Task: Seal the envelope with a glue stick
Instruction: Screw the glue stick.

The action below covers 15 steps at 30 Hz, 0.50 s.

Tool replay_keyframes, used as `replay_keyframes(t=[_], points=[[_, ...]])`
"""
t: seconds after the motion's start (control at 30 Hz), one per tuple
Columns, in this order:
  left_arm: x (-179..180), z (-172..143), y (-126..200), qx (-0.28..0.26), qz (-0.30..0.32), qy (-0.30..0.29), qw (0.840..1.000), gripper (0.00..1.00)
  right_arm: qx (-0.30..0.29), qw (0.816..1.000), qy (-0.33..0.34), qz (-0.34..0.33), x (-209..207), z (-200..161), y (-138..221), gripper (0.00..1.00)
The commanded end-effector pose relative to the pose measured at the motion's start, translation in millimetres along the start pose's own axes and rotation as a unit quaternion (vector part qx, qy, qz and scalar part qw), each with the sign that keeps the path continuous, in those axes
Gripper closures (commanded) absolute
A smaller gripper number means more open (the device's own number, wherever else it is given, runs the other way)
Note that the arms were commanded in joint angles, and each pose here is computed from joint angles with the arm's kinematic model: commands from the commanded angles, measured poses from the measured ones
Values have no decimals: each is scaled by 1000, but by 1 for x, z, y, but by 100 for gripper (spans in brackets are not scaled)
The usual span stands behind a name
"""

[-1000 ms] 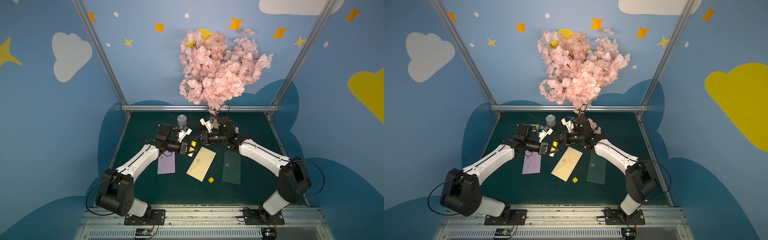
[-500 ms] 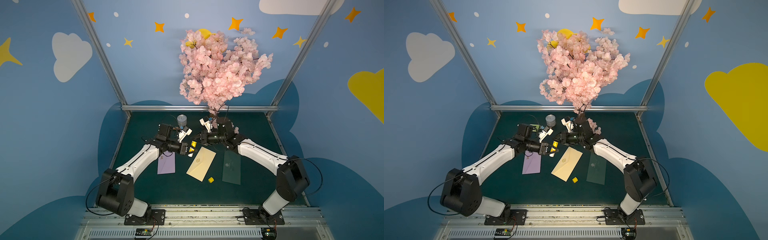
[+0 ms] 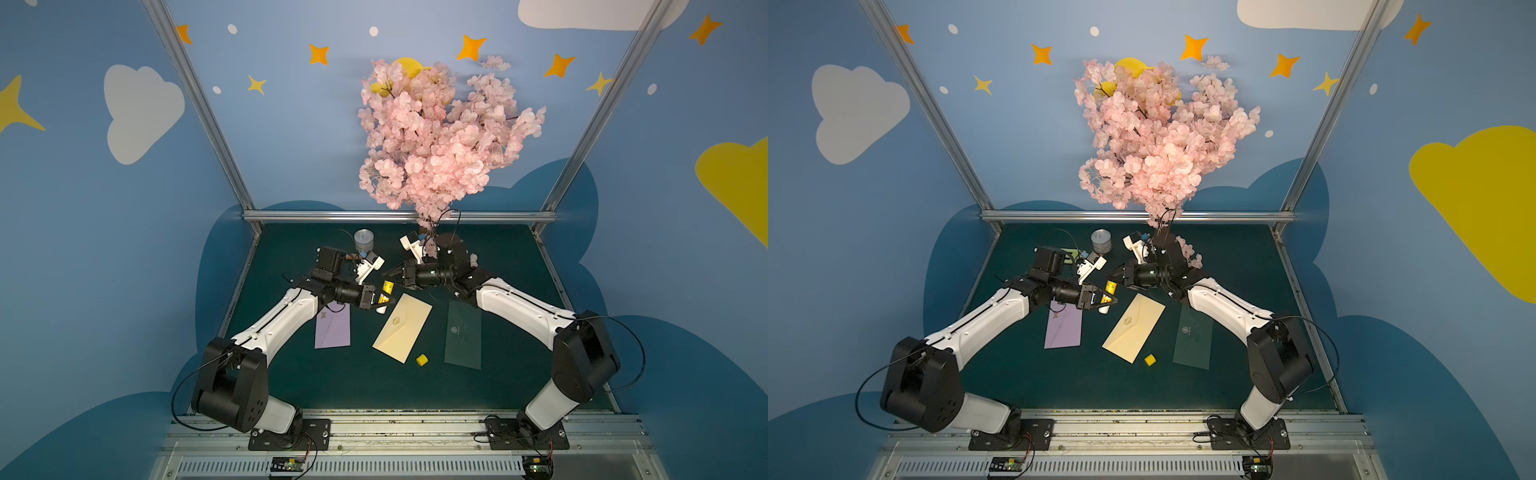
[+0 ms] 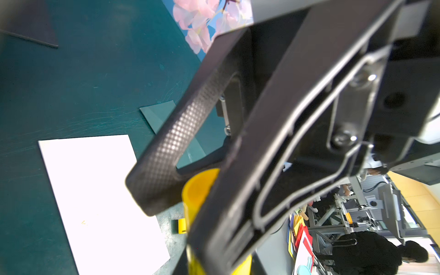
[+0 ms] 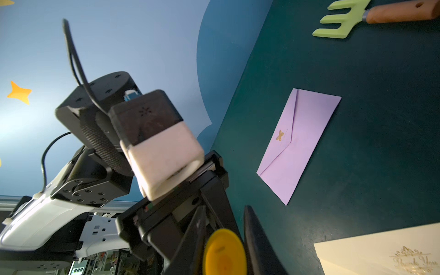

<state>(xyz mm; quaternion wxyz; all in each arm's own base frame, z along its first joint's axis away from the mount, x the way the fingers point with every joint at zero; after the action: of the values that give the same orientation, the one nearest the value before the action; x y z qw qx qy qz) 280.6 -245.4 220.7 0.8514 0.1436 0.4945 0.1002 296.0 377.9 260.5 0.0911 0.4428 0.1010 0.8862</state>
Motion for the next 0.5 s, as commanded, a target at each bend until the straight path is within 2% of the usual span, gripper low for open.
replay_keyframes(t=[0.0,0.23,0.33,0.47], points=[[-32,3,5,15,-71,-20,997,98,-4,995,64,72,29,3,6,98],[-70,1,23,41,-174,-16,984,97,9,976,143,165,72,-4,24,99],[-84,0,30,51,-215,-21,975,97,9,964,161,212,86,-6,30,100],[-96,-2,37,58,-239,-30,969,98,5,948,167,271,99,-4,39,100]])
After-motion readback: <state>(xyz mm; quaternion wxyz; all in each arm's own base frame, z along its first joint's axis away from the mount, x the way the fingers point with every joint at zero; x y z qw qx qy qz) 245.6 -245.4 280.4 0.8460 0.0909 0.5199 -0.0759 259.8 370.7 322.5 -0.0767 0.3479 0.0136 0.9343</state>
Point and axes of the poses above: each gripper's point midway between its finger pads, its own y axis back along the fingers, its own x axis along the line the jaws close on, z = x × y, the point moved 1 cm from there along y, back along the fingers, and after that the axes turned 8 degrees about y, right-handed, at the moved point
